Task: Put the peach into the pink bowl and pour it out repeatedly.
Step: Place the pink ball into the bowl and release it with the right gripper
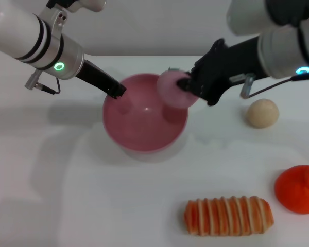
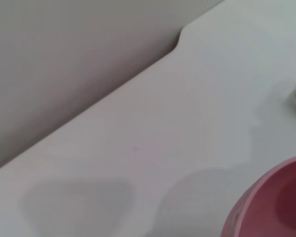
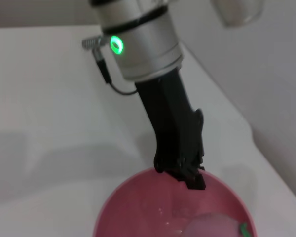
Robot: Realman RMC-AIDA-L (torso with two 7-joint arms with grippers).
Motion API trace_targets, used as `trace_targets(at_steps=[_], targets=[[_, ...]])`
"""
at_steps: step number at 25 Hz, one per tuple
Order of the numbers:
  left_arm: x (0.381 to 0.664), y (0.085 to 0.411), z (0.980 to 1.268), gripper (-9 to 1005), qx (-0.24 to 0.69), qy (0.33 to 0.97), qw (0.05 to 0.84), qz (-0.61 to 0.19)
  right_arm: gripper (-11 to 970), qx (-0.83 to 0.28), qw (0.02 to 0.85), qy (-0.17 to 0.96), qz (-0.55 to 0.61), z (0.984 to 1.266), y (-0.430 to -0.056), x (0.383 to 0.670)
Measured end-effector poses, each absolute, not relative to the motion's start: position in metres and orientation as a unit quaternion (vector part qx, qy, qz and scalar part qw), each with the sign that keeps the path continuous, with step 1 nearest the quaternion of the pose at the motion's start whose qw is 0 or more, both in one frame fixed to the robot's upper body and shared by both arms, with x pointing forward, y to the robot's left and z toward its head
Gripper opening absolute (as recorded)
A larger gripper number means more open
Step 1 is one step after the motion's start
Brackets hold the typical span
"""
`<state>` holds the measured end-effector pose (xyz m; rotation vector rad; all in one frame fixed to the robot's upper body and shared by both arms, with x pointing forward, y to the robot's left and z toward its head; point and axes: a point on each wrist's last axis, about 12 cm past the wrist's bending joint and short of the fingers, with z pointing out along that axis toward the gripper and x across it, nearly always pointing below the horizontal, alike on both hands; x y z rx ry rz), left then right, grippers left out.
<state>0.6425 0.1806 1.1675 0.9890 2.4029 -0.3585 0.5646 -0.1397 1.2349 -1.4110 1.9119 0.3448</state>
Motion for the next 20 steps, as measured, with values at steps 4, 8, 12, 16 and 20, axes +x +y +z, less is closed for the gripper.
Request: trace_targets(at_steps=[4,8,12,16,20], targets=[[0.641,0.178,1.167,72,0.367,0.886,0.252,-0.134,76,-0.548,0.349,0.747,0.140,1.214,-0.133,0.572],[0.641,0.177,1.167,73,0.369,0.885,0.250,-0.134,82,-0.549,0.342,0.749,0.142,1.203,-0.125,0.579],[0.641,0.173,1.167,73,0.374,0.884,0.247,-0.133,118,-0.547,0.352,0.747,0.139,1.200,-0.122,0.582],[0.641,0.172,1.166,74,0.376,0.883,0.247,-0.132,242,-0.542,0.365,0.744,0.136,1.202,-0.123,0.582],[0.641,0.173,1.164,75,0.376,0.884,0.245,-0.132,311,-0.531,0.393,0.738,0.138,1.208,-0.127,0.583]])
